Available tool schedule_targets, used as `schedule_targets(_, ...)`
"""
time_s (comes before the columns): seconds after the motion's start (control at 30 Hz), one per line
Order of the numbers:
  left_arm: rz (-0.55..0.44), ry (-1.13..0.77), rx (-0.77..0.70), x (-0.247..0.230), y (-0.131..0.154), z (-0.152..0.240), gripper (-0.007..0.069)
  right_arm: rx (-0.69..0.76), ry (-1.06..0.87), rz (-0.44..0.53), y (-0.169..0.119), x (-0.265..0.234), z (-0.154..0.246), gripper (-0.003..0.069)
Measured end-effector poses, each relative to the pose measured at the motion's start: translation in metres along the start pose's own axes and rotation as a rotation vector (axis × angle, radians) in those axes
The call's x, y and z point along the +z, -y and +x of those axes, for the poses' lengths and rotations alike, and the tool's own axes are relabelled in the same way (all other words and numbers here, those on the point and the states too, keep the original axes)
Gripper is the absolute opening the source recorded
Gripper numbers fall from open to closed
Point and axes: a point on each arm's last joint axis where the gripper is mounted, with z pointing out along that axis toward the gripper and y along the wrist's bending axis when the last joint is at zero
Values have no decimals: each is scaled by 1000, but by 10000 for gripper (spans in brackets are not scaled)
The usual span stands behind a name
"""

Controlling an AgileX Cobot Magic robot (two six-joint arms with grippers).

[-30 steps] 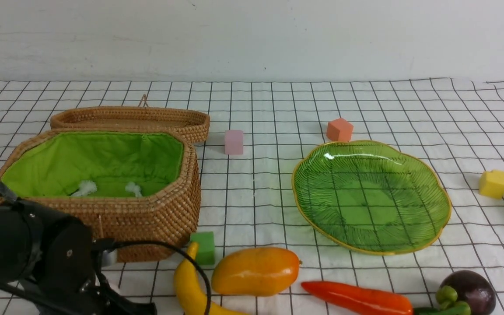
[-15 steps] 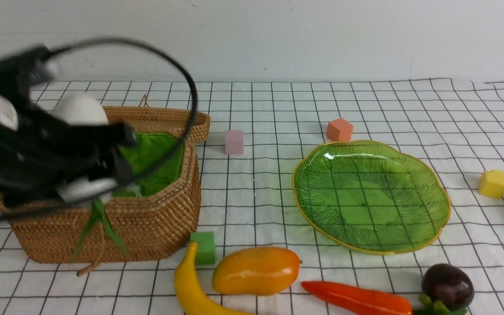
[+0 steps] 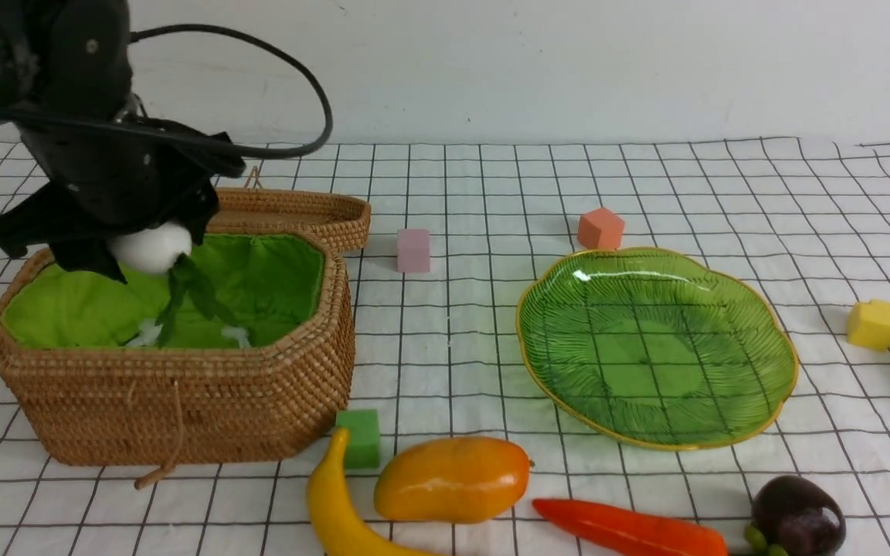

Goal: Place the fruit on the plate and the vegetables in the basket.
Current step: Take a daikon with your left arm and place it on the basket on the left, then grab the mango with your left arm and place it on the right plate

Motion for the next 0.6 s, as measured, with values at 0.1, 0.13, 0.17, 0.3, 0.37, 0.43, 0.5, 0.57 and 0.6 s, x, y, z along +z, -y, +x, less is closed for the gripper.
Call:
schedule_targets(0.1,-6,2,11,-1,10,-10,615,0,0,0,0,0,0,245)
schedule_targets(0.13,-5,4,15,-1,10,-11,622,0,0,0,0,0,0,245)
schedule_targets(0.17,2,13,42,-8,12,-15,652,0,0,0,0,0,0,245)
schedule_targets(0.3,0,1,131,-28,13,-23,660,0,0,0,0,0,0,245)
schedule_targets(0.37,26,-1,195,-38,13,-25,632,0,0,0,0,0,0,245)
schedule_targets(0.43,81,-13,240,-56,10,-22,580,0,0,0,0,0,0,245)
schedule_targets(0.5,148,-19,254,-79,1,-15,512,0,0,0,0,0,0,245)
schedule_targets(0.57,208,-10,259,-104,-11,-7,437,0,0,0,0,0,0,245)
schedule_targets(0.6,242,6,259,-121,-21,-2,386,0,0,0,0,0,0,245)
